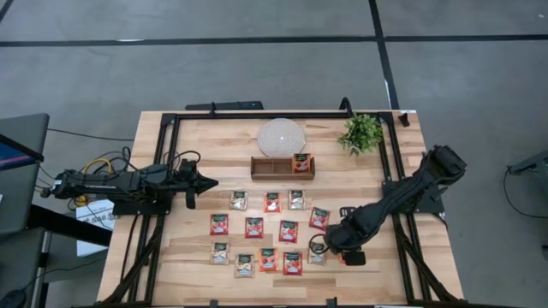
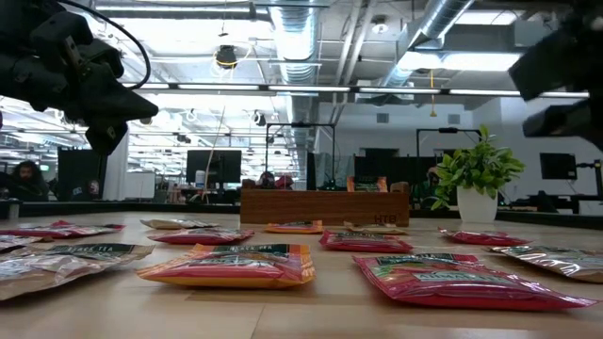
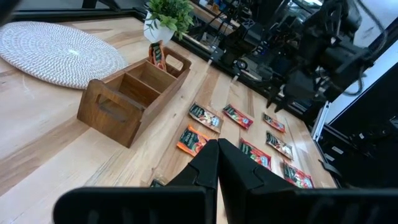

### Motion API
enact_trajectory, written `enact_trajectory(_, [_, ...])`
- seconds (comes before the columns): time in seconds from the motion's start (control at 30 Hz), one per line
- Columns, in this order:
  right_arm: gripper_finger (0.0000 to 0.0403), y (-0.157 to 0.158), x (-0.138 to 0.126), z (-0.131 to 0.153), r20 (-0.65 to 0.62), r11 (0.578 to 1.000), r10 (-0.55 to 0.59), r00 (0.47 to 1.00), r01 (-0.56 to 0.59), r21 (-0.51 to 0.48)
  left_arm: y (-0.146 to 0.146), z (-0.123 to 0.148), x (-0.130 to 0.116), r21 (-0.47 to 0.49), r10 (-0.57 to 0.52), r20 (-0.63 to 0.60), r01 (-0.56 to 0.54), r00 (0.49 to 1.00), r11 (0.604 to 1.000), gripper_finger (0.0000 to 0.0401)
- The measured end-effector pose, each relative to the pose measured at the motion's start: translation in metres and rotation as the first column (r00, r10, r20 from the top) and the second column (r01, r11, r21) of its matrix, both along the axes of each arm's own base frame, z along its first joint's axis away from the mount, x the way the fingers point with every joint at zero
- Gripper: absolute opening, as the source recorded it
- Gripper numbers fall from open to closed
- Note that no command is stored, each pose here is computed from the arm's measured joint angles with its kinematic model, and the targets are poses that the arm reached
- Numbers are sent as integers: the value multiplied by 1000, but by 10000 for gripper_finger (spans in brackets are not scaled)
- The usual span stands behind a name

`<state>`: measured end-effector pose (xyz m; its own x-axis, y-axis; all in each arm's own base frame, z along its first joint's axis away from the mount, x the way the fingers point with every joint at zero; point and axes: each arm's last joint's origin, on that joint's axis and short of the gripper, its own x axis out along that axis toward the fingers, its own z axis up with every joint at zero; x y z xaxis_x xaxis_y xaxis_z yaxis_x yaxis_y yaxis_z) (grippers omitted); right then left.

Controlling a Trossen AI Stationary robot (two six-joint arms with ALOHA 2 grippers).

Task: Pick & Place Tea
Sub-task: Put the bottom right orange tea bag into the right compartment of the wooden organizer

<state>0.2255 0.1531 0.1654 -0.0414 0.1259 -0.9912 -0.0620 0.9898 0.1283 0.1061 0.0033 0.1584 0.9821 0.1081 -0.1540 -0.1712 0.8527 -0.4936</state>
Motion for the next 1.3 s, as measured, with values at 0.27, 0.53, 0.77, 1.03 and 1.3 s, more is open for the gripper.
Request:
enact_trajectory(0.27, [108, 11, 2, -27, -63, 999, 32, 998, -34, -40, 0, 0, 0, -2, -4, 1, 4, 1000, 1000, 0])
enact_trajectory(0.53, [108, 15, 3, -38, -94, 997, 40, 995, -46, -56, 0, 0, 0, -2, -4, 1, 4, 1000, 1000, 0])
enact_trajectory(0.77, [98, 15, 3, -33, -72, 998, 41, 997, -45, -48, 0, 0, 0, -2, -4, 1, 4, 1000, 1000, 0])
enact_trajectory(1.03, [45, 15, 3, -34, -73, 998, 40, 997, -43, -45, 0, 0, 0, -1, -4, 1, 4, 1000, 1000, 0])
enact_trajectory(1.3, [4, 15, 3, -34, -74, 998, 39, 996, -42, -40, 0, 0, 0, -1, -4, 1, 4, 1000, 1000, 0])
